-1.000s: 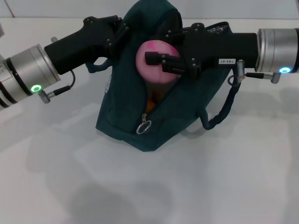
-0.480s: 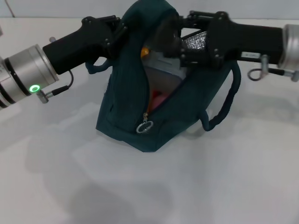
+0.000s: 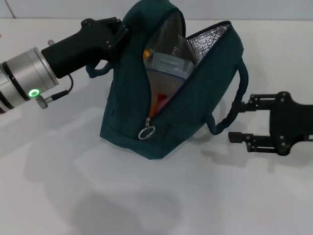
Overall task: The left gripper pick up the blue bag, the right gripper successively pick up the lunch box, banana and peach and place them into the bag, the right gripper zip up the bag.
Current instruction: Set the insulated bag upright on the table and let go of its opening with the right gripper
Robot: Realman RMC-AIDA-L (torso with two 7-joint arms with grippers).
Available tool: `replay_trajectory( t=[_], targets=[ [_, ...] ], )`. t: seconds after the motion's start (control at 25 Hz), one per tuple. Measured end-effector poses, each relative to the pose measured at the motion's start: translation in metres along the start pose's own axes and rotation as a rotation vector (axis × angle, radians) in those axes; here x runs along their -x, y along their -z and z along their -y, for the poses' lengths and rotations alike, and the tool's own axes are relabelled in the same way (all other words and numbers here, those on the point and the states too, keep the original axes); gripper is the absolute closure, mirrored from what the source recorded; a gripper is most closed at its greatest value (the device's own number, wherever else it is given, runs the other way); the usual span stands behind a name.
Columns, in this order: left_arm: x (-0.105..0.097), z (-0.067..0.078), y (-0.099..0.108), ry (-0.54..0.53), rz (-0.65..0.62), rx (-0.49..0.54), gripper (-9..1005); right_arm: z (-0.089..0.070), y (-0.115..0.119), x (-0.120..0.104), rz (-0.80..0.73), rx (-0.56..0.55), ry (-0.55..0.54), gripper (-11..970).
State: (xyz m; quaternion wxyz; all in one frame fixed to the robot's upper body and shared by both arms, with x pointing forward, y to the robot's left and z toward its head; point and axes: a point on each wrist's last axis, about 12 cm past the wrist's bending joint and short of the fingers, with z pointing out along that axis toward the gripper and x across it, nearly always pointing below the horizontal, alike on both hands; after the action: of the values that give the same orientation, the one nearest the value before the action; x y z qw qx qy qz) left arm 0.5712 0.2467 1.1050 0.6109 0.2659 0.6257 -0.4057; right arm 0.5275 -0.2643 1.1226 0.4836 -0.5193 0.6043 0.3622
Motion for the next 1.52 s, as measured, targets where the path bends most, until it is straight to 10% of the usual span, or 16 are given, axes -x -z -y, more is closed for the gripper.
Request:
replay_trajectory(
  t=[0.76,1.12,1.2,1.52],
  targets=[
    [0.001,-0.001,-0.005,-0.004,-0.001,0.001,951,0.017,-0.062,-0.009,-0.125,0.053,-0.016,460],
    [-0.003,0.0,-0.001,-0.023,0.012,0.019,951,0.021,-0.055,-0.01,-0.04,-0.01,0.009,658],
    [-0.007,0.001,0.004,-0.04,0.026,0.041,951,0.024,-0.045,-0.009,0.051,-0.071,-0.003,847],
    [-0.029,0.013,0.021,-0.12,0.037,0.072,951,0.039,-0.015,0.0,0.199,-0.165,-0.061,880]
  ],
)
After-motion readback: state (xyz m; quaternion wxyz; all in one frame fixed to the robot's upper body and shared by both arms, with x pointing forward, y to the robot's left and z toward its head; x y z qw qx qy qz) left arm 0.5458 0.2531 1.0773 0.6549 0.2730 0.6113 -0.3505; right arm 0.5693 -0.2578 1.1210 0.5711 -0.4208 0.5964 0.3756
